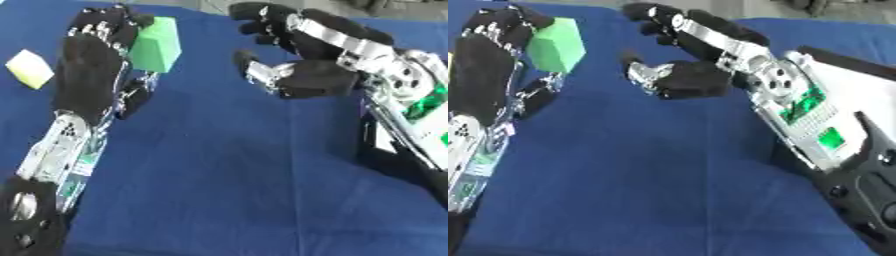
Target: Pick up the objects with one hand, pass them to the other hand, and then place them into the box on the other side of the table.
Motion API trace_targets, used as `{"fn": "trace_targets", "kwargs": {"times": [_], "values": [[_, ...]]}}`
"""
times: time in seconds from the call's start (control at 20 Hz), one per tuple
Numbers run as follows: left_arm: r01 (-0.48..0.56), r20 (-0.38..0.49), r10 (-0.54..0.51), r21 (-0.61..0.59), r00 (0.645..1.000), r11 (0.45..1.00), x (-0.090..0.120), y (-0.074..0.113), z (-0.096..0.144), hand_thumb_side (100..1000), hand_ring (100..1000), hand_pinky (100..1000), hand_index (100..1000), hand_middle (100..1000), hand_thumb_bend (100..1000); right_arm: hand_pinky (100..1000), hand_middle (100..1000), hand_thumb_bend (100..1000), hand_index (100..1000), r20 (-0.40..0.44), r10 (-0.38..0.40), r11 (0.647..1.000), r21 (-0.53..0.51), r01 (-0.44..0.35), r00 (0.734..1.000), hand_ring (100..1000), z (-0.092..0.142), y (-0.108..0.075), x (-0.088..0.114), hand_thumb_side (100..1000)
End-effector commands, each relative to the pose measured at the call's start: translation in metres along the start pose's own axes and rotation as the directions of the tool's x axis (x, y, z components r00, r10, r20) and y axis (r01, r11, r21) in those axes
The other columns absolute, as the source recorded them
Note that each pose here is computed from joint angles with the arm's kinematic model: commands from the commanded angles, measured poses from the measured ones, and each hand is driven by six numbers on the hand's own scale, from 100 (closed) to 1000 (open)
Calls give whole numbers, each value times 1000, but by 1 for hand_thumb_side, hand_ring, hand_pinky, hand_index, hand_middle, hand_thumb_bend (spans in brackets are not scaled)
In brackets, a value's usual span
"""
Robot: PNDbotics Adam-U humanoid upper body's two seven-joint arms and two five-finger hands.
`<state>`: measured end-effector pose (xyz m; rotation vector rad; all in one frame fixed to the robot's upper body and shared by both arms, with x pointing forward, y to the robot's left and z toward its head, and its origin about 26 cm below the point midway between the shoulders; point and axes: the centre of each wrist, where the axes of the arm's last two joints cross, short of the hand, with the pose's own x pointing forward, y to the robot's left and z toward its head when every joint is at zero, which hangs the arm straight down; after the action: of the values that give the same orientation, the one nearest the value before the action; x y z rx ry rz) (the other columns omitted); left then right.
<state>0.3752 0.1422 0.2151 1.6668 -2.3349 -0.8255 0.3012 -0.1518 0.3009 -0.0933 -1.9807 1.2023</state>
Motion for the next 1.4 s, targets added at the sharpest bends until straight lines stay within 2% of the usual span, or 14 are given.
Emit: {"fn": "trace_targets", "kwargs": {"times": [0.05,0.45,0.85,1.15,1.4], "values": [[10,4,-10,37,1000,999,5,3,-9,100,510,670,660,549,100,1000,1000,100,1000,8,28,1000,-1,-28,1000,1000,-2,-1,13,508],[3,10,-3,34,1000,999,16,-4,-12,100,504,663,657,543,100,1000,1000,100,1000,-21,43,999,16,-42,999,1000,-11,4,27,517],[-28,32,26,70,999,997,24,-6,-15,100,496,652,648,533,100,1000,1000,100,1000,-28,87,996,-7,-87,996,1000,-14,5,32,476],[-41,39,37,119,999,992,27,-7,-16,100,487,639,640,524,100,1000,1000,100,1000,-59,99,995,19,-98,993,1000,-21,7,23,547],[-50,45,43,155,998,987,28,-8,-16,100,483,631,636,520,100,1000,1000,100,1000,-85,95,995,10,-95,992,1000,-27,6,15,566]]}}
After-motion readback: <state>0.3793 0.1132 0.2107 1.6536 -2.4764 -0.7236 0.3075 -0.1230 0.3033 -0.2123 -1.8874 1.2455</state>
